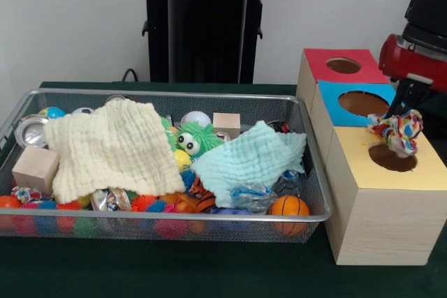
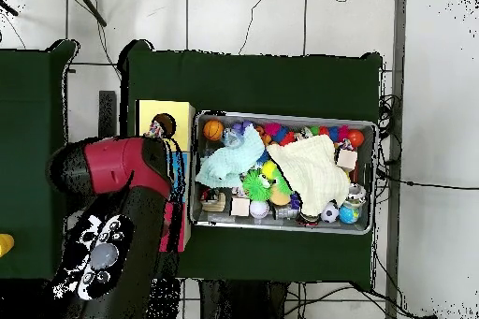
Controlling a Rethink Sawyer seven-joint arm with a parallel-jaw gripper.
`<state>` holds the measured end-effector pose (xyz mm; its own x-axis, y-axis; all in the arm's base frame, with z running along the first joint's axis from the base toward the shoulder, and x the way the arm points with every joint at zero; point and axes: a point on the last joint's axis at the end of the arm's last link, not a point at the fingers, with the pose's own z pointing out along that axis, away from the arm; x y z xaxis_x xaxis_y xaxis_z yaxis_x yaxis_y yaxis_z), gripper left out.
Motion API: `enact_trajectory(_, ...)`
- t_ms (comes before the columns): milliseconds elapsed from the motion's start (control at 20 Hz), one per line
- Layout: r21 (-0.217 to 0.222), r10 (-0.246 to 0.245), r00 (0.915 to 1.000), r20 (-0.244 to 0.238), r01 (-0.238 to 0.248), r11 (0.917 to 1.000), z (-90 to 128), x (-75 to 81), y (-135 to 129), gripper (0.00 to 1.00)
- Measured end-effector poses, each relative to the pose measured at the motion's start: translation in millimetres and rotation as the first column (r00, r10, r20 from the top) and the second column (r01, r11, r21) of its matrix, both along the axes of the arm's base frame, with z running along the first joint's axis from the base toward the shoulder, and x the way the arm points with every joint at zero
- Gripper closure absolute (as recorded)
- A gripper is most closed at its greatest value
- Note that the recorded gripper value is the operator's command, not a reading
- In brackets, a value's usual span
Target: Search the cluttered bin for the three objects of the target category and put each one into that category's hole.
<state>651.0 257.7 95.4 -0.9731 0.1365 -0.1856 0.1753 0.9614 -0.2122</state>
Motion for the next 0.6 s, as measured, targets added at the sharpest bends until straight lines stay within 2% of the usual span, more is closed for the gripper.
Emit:
enact_trajectory(250,-0.013,0.003,0.9993,0.038,-0.003,0.9999,2,10.7,-6,1.00)
enact_trajectory(300,-0.024,0.003,0.9983,0.058,-0.001,0.9997,2,17.4,-10,1.00)
enact_trajectory(600,-0.041,-0.005,0.9961,0.088,0.008,0.9991,-1,30.2,-18,1.00)
